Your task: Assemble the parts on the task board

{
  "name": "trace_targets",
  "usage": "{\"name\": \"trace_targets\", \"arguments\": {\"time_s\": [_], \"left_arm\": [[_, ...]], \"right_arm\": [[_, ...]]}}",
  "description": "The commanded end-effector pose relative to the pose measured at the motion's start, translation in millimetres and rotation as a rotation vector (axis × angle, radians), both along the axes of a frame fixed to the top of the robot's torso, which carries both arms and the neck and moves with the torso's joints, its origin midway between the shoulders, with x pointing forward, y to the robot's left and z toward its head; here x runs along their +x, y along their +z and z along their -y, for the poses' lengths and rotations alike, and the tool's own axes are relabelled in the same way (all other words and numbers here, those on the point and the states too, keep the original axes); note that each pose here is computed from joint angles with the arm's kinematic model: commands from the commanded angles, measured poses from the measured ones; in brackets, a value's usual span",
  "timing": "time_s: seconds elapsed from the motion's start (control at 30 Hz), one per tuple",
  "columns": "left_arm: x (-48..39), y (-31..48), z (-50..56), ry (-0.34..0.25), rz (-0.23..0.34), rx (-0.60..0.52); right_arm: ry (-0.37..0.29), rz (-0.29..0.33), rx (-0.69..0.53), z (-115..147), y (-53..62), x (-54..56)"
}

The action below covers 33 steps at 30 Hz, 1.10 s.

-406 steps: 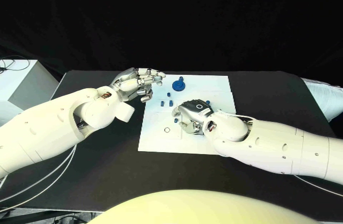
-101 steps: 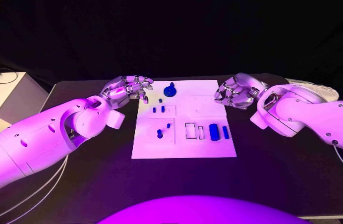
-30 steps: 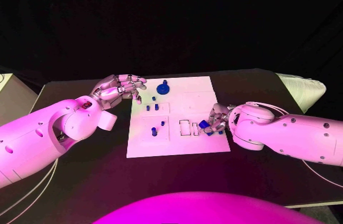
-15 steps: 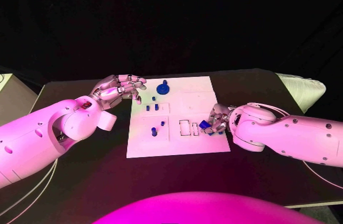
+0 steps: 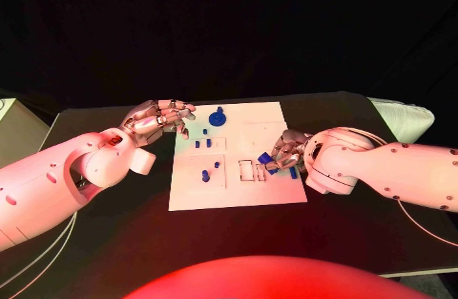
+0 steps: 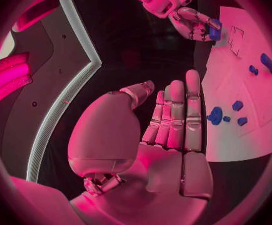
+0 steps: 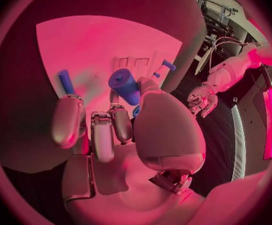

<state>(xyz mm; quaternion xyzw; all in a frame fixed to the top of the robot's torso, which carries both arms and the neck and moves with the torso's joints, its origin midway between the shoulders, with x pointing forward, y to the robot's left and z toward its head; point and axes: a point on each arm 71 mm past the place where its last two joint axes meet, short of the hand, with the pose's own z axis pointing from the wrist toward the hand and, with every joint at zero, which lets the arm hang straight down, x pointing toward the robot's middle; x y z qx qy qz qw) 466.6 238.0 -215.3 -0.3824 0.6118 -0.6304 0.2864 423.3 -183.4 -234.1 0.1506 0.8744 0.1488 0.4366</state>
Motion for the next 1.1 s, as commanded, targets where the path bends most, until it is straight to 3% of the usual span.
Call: {"name": "trace_targets", "arguments": {"time_s": [0.03, 0.2, 0.5, 0.8, 1.1], "left_arm": [[-1.7, 0.9, 4.0, -0.025, 0.000, -0.009], [-2.6, 1.5, 5.5, -0.032, -0.001, -0.010], [-3.2, 2.1, 6.8, -0.036, -0.001, -0.011], [-3.3, 2.1, 6.5, -0.036, -0.002, -0.011], [-3.4, 2.1, 5.7, -0.034, -0.004, -0.009]], "right_arm": [[-0.032, -0.060, 0.054, -6, -1.7, -1.1], [0.002, -0.068, 0.047, -21, -4.8, 1.6], [0.080, 0.007, -0.043, -37, -10.5, 8.2], [0.097, 0.044, -0.085, -41, -18.5, 12.8], [0.118, 0.027, -0.108, -43, -22.4, 13.7]]}}
